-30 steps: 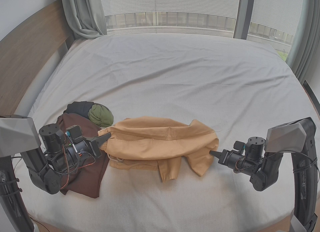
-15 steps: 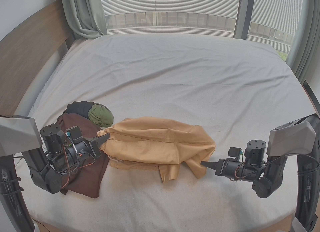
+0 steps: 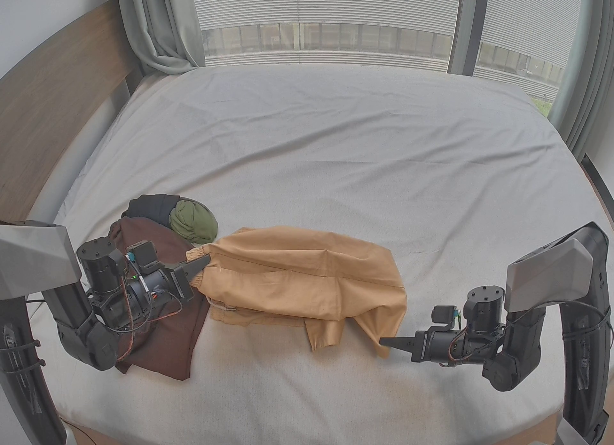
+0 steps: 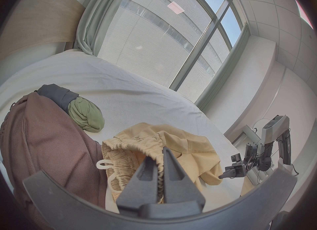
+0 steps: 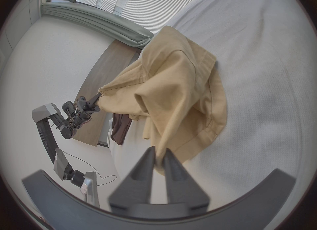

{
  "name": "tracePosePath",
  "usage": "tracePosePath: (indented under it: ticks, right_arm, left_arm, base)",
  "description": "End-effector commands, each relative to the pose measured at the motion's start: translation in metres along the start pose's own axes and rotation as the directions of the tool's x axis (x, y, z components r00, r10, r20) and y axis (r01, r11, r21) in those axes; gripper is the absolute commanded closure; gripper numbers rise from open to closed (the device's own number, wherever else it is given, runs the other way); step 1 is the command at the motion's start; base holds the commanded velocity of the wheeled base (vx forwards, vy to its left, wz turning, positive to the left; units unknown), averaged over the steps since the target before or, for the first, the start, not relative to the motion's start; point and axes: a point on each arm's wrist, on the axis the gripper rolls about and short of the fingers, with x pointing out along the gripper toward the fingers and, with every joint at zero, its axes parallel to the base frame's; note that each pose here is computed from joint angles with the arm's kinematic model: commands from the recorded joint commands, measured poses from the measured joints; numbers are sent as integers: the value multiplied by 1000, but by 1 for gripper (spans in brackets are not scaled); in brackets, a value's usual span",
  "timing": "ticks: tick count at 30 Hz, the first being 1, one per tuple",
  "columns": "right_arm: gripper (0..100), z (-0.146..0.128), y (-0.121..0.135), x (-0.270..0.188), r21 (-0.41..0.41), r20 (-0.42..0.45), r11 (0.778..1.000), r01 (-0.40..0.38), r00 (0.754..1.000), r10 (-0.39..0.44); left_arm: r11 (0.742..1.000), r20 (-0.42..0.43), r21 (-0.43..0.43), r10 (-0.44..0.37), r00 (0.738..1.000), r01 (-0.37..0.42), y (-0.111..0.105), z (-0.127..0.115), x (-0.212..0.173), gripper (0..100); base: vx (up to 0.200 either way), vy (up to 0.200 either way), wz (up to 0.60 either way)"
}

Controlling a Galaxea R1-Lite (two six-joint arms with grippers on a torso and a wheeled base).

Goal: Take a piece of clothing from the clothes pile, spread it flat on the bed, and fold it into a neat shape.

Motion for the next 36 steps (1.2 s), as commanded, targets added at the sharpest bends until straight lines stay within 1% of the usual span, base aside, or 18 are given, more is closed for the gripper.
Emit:
tracePosePath:
  ticks: [1, 2, 4, 6, 9, 16, 21, 26, 29, 33, 36]
  right_arm:
    - [0, -2, -5, 2, 2, -1, 1000, 11, 1000, -11]
    - [0, -2, -5, 2, 2, -1, 1000, 11, 1000, -11]
    - [0, 5, -9, -1, 4, 26, 1000, 17, 1000, -17]
    - [0, 14, -15, -8, 9, 61, 1000, 23, 998, -24]
    - [0, 29, -18, -15, 1, 108, 1000, 12, 994, -12]
    - [0, 45, -33, -19, -6, 180, 999, 38, 983, -36]
    - [0, 51, -42, -11, -17, 202, 999, 39, 979, -34]
    - [0, 48, -59, 6, 5, 195, 999, 34, 980, -34]
    - [0, 48, -65, 14, 2, 196, 1000, 27, 980, -27]
    - [0, 50, -70, 23, -9, 205, 1000, 16, 979, -14]
    - [0, 53, -67, 28, -15, 210, 1000, 0, 978, 3]
  left_arm:
    - [1000, -1, -1, 0, 1000, 0, 0, 0, 0, 100]
    - [1000, -1, -1, 0, 1000, 0, 0, 0, 0, 100]
    - [1000, -1, -1, 0, 1000, 0, 0, 0, 0, 100]
    - [1000, -1, -1, 0, 1000, 0, 0, 0, 0, 100]
    - [1000, -1, -1, 0, 1000, 0, 0, 0, 0, 100]
    - [1000, 0, -1, 0, 1000, 0, 0, 0, 0, 100]
    - [1000, 5, 0, 0, 1000, 0, 0, 1, 0, 100]
    - [1000, 6, -1, 0, 1000, 0, 0, 1, 0, 100]
    - [1000, 16, 6, -2, 1000, 2, 0, 4, 1, 100]
    - [1000, 21, 4, 9, 1000, -9, 1, 4, 2, 100]
    - [1000, 18, 3, 9, 1000, -9, 1, 3, 2, 100]
  base:
    - [0, 0, 0]
    - [0, 0, 0]
    - [0, 0, 0]
    - [0, 0, 0]
    - [0, 0, 0]
    - [0, 0, 0]
    - [0, 0, 0]
    - [0, 0, 0]
    - [0, 0, 0]
    - [0, 0, 0]
    - [0, 0, 0]
